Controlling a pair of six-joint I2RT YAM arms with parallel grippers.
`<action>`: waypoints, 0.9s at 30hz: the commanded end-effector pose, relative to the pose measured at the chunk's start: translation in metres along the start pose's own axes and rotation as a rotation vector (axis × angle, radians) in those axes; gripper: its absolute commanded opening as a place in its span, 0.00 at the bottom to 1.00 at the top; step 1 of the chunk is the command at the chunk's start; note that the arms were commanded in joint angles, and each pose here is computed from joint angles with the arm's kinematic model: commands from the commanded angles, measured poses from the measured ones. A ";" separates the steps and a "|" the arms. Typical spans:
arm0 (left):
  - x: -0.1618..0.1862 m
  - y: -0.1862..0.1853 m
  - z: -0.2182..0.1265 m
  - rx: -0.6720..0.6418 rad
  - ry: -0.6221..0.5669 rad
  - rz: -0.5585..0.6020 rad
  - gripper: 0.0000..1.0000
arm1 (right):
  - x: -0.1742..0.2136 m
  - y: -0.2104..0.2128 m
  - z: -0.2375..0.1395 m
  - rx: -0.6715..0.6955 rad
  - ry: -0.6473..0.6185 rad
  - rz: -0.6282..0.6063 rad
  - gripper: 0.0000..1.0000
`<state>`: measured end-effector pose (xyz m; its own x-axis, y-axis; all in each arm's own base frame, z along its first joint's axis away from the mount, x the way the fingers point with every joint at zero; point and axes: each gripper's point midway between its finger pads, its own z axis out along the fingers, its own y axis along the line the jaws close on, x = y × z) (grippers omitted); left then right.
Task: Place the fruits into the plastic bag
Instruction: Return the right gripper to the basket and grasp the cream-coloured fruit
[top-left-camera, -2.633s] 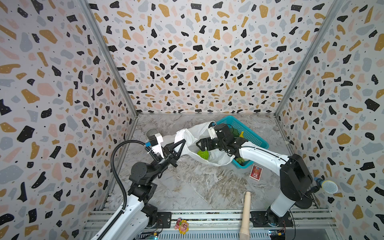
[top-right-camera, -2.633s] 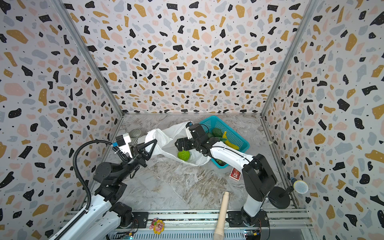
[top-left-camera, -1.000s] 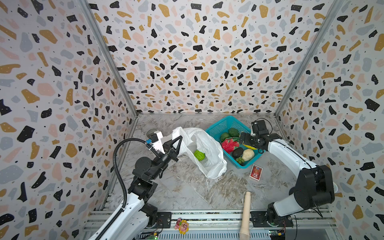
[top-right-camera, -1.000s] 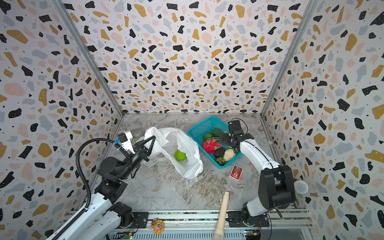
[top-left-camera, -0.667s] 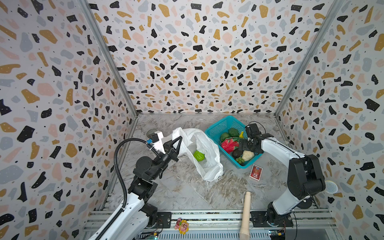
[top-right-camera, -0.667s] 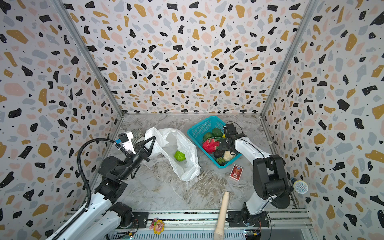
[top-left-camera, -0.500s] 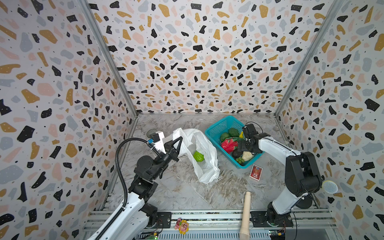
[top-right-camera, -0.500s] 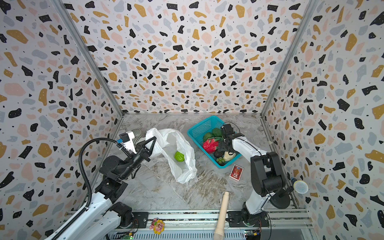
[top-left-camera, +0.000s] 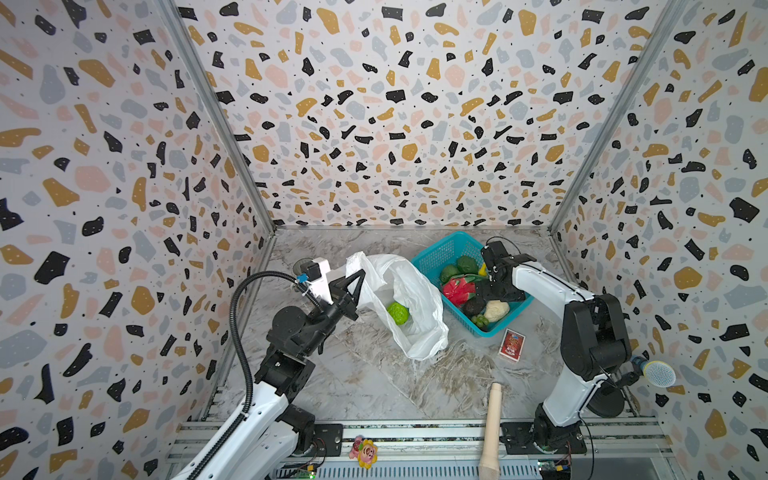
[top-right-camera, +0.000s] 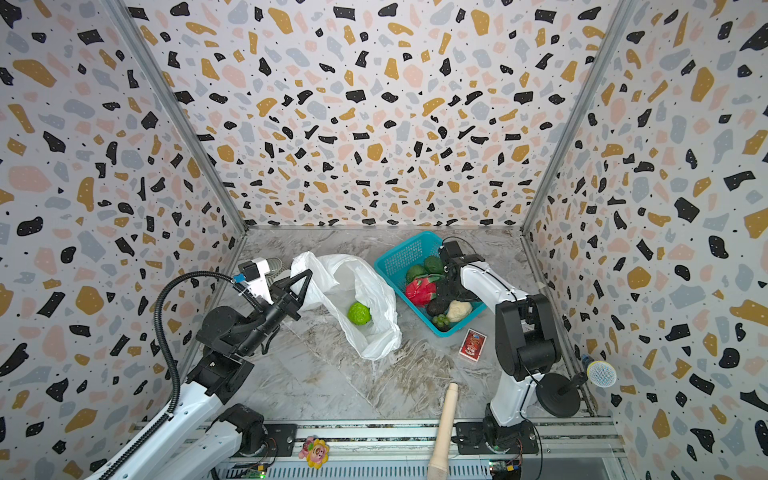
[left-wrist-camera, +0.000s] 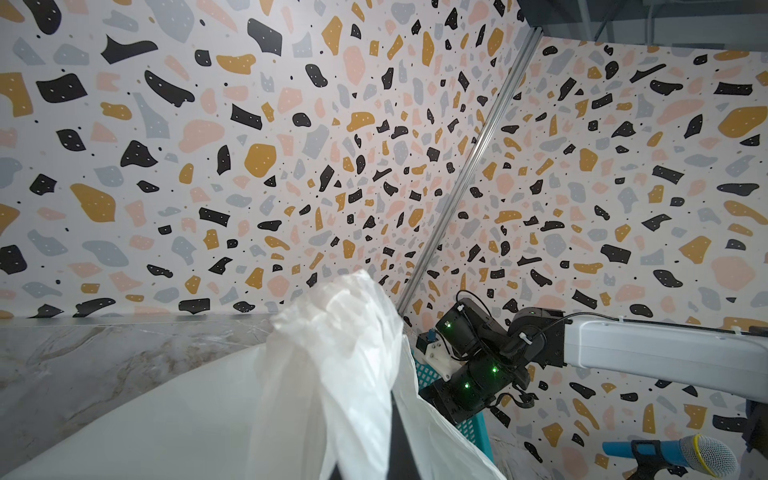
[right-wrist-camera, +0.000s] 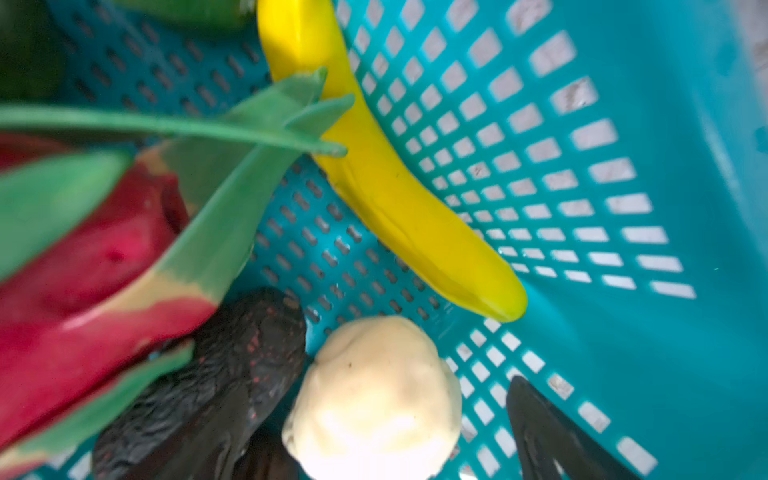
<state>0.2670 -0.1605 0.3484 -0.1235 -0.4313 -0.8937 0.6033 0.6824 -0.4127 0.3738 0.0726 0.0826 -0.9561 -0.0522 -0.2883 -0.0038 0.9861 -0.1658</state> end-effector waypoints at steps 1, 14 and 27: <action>-0.016 -0.009 0.002 0.024 -0.042 0.042 0.00 | 0.008 -0.001 -0.019 -0.016 0.034 -0.053 0.96; -0.010 -0.007 0.007 0.021 -0.019 0.056 0.00 | 0.026 -0.007 0.002 0.116 0.073 -0.102 0.97; -0.010 -0.008 0.011 0.026 -0.015 0.055 0.00 | 0.031 0.003 0.039 0.086 0.078 -0.025 0.83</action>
<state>0.2770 -0.1681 0.3329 -0.1513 -0.3800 -0.9125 0.5937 0.7032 -0.3913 0.3673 0.0698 0.0481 -0.9632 -0.1163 -0.2422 -0.0447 0.9582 -0.2824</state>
